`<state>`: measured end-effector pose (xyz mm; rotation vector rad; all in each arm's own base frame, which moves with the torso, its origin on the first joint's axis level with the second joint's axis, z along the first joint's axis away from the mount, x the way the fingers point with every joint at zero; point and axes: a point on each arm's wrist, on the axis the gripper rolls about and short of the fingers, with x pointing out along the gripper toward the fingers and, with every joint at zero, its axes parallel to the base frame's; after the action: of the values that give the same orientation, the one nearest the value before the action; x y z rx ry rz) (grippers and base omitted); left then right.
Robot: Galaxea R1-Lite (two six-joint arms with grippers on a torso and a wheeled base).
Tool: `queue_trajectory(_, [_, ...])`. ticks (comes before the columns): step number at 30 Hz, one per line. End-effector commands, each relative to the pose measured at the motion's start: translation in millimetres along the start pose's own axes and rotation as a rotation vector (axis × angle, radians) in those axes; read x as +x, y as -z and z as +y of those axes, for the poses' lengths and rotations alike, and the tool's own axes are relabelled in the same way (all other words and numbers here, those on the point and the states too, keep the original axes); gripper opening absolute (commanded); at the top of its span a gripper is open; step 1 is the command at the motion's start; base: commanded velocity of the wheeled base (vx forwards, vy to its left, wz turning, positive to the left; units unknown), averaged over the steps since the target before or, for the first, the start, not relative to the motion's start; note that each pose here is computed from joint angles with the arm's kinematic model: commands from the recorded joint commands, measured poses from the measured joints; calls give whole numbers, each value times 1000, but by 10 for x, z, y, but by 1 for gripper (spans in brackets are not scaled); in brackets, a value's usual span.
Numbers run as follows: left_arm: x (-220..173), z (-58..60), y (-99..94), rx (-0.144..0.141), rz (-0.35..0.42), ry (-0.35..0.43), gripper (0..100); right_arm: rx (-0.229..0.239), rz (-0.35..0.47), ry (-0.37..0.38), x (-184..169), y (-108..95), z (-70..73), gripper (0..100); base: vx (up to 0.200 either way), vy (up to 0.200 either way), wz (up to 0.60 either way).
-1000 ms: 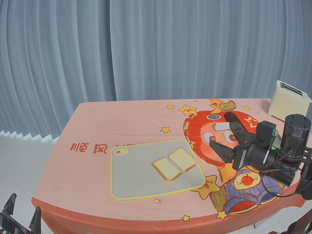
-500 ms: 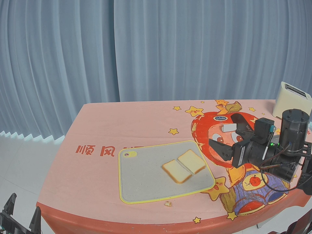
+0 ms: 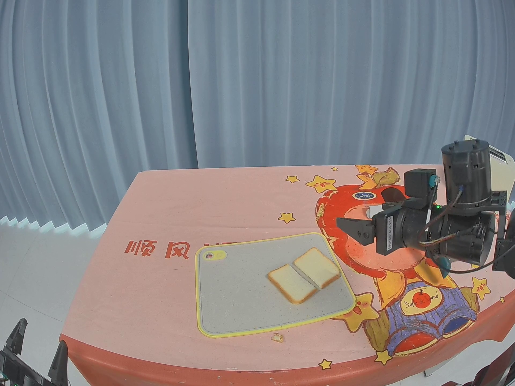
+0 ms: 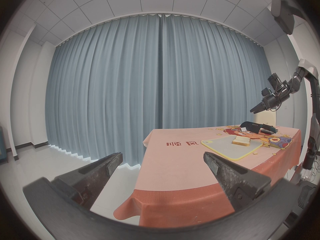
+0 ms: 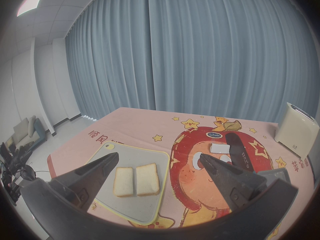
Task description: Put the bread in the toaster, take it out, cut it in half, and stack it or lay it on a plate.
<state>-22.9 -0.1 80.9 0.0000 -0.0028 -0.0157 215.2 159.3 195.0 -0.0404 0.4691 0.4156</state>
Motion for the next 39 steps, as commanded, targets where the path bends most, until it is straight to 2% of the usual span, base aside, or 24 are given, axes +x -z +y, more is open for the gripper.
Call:
queue_trajectory(1, [5,0,51,0,7,1,100,-16,52,-3,205,-75,60,100,0,0,0])
queue_trajectory(6, [5,0,51,0,7,1,100,-40,109,-11,364,36,55,100,0,0,0])
queue_trajectory(14, [5,0,51,0,7,1,100,-28,131,9,438,78,-13,100,0,0,0])
queue_trajectory(21, [5,0,51,0,7,0,100,-41,185,27,592,210,14,100,0,0,0])
queue_trajectory(39, [5,0,51,0,7,0,100,-39,197,34,677,274,-5,100,0,0,0])
